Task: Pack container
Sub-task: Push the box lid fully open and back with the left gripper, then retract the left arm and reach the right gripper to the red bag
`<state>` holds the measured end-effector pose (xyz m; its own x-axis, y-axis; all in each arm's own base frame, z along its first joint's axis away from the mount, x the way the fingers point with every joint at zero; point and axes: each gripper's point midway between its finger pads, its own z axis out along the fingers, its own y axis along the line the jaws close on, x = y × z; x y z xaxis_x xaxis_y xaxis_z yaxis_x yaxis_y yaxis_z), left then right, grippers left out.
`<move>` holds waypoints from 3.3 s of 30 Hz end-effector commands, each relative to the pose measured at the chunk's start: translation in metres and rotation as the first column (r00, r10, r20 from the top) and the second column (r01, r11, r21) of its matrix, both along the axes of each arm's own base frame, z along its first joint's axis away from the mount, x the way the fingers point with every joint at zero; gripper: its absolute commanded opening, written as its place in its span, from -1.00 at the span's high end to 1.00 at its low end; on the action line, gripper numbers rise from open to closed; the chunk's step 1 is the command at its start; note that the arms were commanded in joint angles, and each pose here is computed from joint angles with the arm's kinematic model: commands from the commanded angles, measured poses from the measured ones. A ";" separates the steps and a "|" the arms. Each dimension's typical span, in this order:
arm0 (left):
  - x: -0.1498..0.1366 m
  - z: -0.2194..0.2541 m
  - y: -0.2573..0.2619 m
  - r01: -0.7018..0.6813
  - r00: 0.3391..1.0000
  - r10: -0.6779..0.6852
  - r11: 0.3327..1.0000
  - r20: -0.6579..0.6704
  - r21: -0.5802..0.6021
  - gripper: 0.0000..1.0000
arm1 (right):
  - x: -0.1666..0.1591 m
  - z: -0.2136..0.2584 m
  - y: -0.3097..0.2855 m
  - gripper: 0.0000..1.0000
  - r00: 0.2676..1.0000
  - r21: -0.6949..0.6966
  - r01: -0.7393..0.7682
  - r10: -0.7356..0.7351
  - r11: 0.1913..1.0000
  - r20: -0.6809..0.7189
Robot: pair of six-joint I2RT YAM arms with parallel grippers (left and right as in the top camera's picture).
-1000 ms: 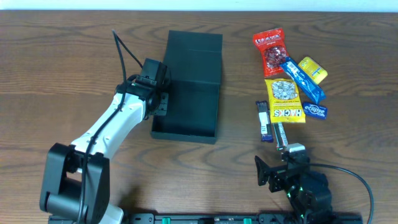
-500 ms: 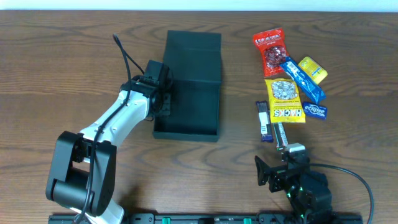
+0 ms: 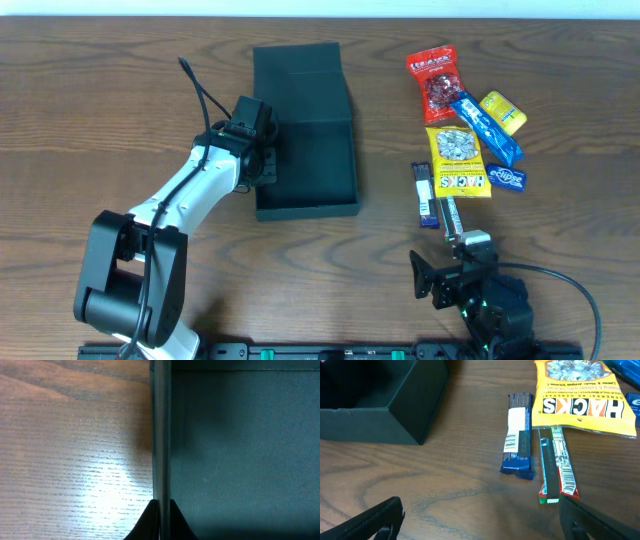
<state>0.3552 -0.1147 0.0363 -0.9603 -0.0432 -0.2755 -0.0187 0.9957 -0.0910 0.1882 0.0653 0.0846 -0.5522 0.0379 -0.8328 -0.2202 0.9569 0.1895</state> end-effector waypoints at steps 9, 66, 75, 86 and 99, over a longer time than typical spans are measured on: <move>0.004 -0.001 -0.006 0.070 0.997 -0.070 0.997 0.020 -0.011 0.88 | 0.000 -0.001 -0.001 -0.99 1.000 0.008 0.008 -0.008 1.000 -0.002; 0.010 0.223 -0.008 0.058 0.946 -0.038 0.997 0.321 -0.056 -0.91 | 0.012 0.085 0.057 -0.99 0.995 0.608 -0.094 0.062 0.789 0.075; 0.078 0.247 0.061 -0.093 0.854 0.117 0.993 0.506 -0.073 -0.91 | 0.079 0.112 0.044 -0.99 0.998 0.375 -0.003 -0.019 0.927 0.055; 0.128 0.230 0.089 -0.108 0.815 0.104 0.994 0.569 -0.027 -0.91 | 0.225 0.164 0.034 -0.99 0.998 0.085 0.056 -0.057 0.995 0.014; 0.137 0.192 0.087 -0.105 0.862 0.100 0.994 0.497 -0.019 -0.91 | 0.366 0.130 -0.034 -0.99 0.974 -0.144 0.210 -0.220 0.967 -0.056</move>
